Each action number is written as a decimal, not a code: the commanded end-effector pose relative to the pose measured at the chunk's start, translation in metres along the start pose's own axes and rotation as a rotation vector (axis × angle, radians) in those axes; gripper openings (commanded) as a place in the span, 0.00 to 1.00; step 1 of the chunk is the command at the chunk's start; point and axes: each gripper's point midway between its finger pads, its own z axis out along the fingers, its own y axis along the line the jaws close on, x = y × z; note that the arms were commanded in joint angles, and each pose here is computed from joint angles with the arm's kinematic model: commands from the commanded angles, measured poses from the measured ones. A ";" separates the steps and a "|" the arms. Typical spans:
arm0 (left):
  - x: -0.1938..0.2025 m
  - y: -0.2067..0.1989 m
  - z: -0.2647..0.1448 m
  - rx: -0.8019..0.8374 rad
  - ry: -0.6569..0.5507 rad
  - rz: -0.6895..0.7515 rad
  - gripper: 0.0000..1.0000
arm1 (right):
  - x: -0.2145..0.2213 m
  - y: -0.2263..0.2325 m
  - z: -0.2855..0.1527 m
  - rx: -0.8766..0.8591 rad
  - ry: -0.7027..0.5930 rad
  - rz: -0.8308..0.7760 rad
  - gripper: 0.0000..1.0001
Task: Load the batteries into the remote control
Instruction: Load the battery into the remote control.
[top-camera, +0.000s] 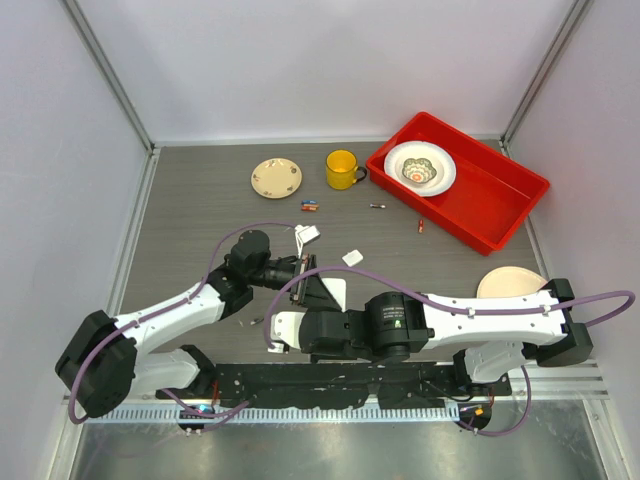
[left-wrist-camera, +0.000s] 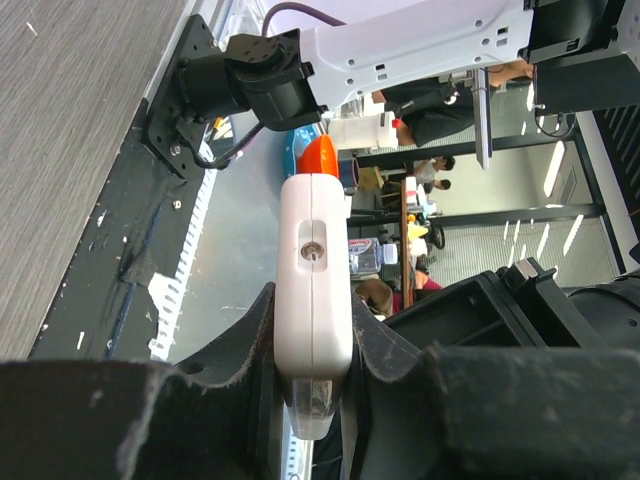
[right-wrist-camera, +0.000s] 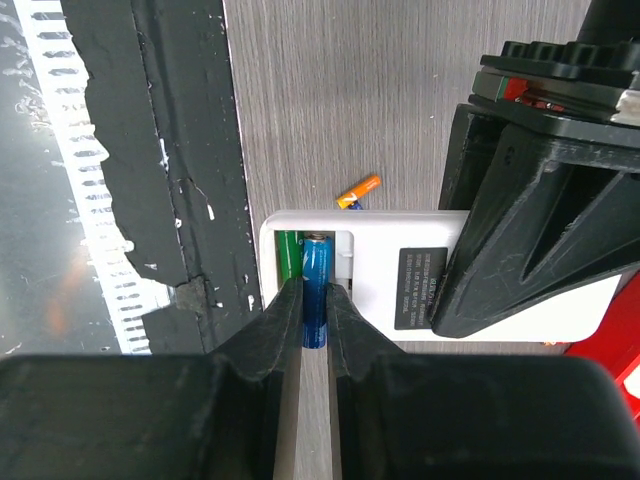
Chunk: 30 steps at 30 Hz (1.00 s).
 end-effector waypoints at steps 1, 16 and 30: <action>-0.003 -0.032 0.000 0.095 -0.005 0.075 0.00 | -0.020 -0.004 0.009 0.034 -0.064 0.002 0.01; -0.006 -0.032 0.002 0.097 -0.009 0.074 0.00 | -0.018 -0.007 0.007 0.054 -0.063 0.035 0.21; -0.012 -0.034 0.004 0.112 -0.026 0.064 0.00 | -0.005 -0.007 0.007 0.067 -0.054 0.061 0.26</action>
